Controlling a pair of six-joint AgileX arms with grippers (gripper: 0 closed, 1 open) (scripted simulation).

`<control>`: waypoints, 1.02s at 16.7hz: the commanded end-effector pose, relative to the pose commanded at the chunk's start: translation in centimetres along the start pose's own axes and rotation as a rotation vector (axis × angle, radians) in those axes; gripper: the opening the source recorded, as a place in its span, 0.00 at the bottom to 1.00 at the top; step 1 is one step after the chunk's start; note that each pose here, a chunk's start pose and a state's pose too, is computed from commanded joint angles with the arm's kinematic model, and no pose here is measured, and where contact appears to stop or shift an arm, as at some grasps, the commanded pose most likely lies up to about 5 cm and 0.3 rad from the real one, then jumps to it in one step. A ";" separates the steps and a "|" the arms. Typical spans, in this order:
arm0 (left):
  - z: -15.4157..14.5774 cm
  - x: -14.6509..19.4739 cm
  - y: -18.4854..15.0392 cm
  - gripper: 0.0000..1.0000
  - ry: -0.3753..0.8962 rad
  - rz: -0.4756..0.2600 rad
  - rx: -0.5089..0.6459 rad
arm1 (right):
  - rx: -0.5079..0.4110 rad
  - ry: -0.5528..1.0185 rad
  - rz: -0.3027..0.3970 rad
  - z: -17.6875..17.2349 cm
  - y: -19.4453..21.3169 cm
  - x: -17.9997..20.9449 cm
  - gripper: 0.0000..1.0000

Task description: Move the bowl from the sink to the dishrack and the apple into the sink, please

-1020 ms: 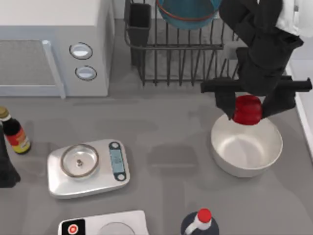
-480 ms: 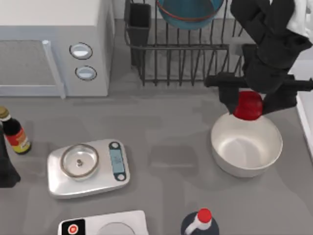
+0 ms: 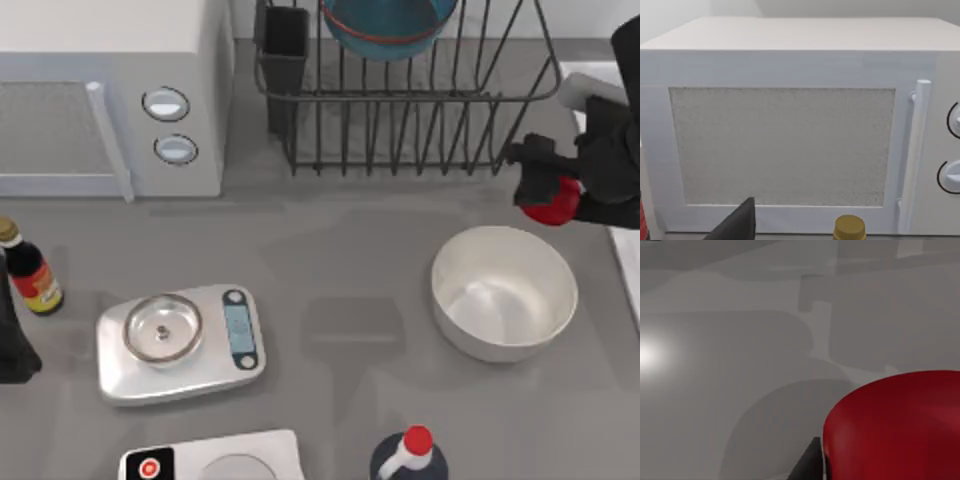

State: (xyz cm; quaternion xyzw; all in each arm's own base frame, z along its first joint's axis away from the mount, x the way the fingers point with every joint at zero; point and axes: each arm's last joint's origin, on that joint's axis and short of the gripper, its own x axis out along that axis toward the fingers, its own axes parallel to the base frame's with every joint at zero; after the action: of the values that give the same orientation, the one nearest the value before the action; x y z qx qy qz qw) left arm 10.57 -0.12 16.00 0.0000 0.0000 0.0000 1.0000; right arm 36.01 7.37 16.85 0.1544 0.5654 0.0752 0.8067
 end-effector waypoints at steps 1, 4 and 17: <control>0.0 0.0 0.0 1.00 0.000 0.000 0.000 | 0.012 -0.046 0.028 -0.2 -1.8 0.4 0.00; 0.0 0.0 0.0 1.00 0.000 0.000 0.000 | 0.034 -0.209 0.092 -1.2 -7.3 0.8 0.00; 0.0 0.0 0.0 1.00 0.000 0.000 0.000 | -0.298 -1.172 -0.144 -4.0 -18.9 -12.2 0.00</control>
State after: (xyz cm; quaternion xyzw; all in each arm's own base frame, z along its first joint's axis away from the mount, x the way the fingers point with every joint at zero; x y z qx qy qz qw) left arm 10.57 -0.12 16.00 0.0000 0.0000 0.0000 1.0000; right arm 27.04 -13.33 20.10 0.0168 0.0194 0.0015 0.9997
